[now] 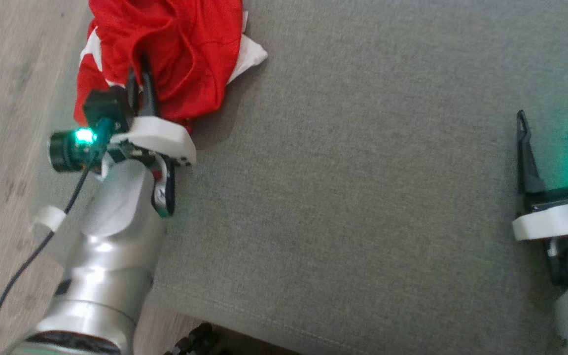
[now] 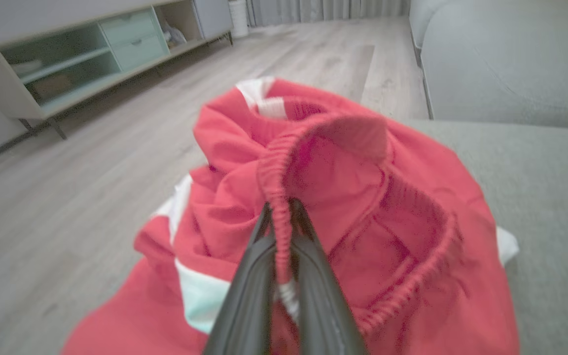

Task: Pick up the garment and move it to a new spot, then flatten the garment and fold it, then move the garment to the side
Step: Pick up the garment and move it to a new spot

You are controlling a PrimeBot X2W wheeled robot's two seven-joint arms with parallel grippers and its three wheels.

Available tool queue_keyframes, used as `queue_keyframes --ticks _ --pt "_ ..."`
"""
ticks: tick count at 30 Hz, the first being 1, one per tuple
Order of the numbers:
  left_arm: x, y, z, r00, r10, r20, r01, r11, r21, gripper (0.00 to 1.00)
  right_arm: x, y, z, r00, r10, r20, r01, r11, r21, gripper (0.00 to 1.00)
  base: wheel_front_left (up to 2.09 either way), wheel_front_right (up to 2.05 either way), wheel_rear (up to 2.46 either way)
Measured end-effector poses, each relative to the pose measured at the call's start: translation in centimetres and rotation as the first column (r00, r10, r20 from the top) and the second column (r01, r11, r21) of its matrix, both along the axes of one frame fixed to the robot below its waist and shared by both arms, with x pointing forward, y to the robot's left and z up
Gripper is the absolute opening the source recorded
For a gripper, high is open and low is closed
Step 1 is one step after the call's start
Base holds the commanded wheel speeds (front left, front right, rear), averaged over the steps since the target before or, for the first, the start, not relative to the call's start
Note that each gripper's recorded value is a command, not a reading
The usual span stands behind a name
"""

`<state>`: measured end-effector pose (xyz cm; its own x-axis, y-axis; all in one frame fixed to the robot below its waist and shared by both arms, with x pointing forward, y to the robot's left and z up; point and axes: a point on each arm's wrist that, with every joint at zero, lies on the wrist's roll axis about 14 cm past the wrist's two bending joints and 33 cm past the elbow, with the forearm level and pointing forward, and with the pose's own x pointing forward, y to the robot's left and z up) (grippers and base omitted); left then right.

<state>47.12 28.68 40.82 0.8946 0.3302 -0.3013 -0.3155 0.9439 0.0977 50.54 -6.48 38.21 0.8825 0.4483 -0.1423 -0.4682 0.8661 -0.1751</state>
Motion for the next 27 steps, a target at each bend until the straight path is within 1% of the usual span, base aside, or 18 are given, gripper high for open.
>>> queue_keyframes --ticks 4,8,11,13,16,18,20,22,24,27 --pt "1.6 0.9 5.2 0.993 -0.031 0.117 0.019 0.994 0.104 0.00 -1.2 0.5 0.9 1.000 -0.014 -0.017 0.015 0.999 0.028 1.00 0.00 0.00 0.00" --pt "2.7 1.1 10.9 0.969 -0.110 0.220 0.058 0.972 0.227 0.00 -2.3 0.7 3.4 0.999 -0.047 -0.001 0.047 0.995 0.084 1.00 0.00 0.00 0.00" --pt "3.6 -0.8 14.8 0.934 -0.225 0.277 0.133 0.940 0.316 0.00 -3.1 -0.7 5.6 0.994 -0.109 0.023 0.105 0.987 0.124 1.00 0.00 0.00 0.00" --pt "4.2 -2.9 17.2 0.905 -0.305 0.298 0.193 0.916 0.352 0.00 -4.1 -2.1 6.7 0.988 -0.149 0.034 0.144 0.981 0.132 1.00 0.00 0.00 0.00" --pt "5.1 -6.6 20.9 0.842 -0.425 0.331 0.278 0.869 0.408 0.00 -6.4 -5.0 7.6 0.974 -0.223 0.037 0.216 0.967 0.135 1.00 0.00 0.00 0.00" --pt "5.4 -10.1 23.7 0.775 -0.520 0.359 0.334 0.819 0.466 0.00 -8.1 -7.0 8.1 0.960 -0.276 0.035 0.268 0.952 0.150 1.00 0.00 0.00 0.00" --pt "5.4 -14.5 26.7 0.688 -0.608 0.396 0.395 0.772 0.499 0.00 -9.7 -8.9 8.8 0.943 -0.330 0.038 0.320 0.933 0.166 1.00 0.00 0.00 0.00" --pt "5.0 -19.1 29.6 0.588 -0.680 0.438 0.449 0.725 0.522 0.00 -11.0 -10.8 9.6 0.922 -0.383 0.055 0.368 0.912 0.180 1.00 0.00 0.00 0.00" --pt "4.1 -23.4 32.1 0.492 -0.722 0.486 0.499 0.691 0.523 0.00 -12.1 -12.6 10.9 0.897 -0.433 0.087 0.410 0.890 0.198 1.00 0.00 0.00 0.00" --pt "2.6 -29.4 34.5 0.368 -0.764 0.530 0.594 0.632 0.499 0.00 -13.9 -15.5 12.7 0.852 -0.508 0.131 0.473 0.852 0.224 1.00 0.00 0.00 0.00"
